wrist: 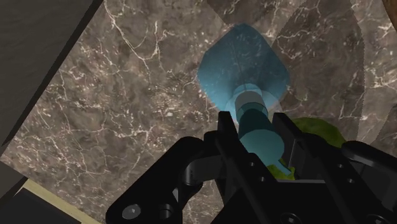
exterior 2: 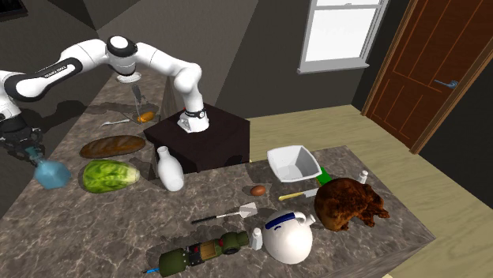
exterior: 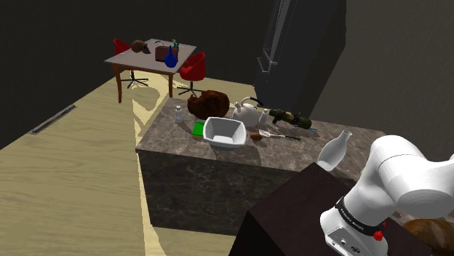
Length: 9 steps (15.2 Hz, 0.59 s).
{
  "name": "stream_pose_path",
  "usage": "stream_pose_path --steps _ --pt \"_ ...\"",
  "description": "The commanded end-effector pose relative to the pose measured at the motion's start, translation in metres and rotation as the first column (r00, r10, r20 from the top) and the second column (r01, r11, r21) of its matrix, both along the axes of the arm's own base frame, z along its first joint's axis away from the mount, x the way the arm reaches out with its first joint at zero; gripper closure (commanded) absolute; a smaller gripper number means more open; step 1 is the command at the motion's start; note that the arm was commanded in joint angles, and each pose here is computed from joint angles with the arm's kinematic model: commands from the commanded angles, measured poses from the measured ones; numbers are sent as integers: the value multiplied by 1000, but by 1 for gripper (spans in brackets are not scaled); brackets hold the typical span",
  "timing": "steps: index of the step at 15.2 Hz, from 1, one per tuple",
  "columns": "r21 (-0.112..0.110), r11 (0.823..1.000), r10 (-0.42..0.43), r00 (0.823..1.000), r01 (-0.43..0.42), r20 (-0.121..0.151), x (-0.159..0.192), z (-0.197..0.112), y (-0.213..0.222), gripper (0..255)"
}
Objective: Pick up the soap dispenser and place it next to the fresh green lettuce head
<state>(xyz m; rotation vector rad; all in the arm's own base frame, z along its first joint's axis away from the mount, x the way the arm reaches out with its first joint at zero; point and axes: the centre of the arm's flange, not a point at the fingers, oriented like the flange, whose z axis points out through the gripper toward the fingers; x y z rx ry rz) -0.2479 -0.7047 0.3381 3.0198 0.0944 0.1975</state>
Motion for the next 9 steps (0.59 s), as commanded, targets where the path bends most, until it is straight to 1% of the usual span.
stream_pose_path --steps 1,6,9 --pt "-1 1000 0 1000 0 0 -1 -11 -1 255" --pt "-1 1000 0 1000 0 0 -1 -37 -1 255" --pt "-1 1000 0 1000 0 0 -1 -37 -1 255"
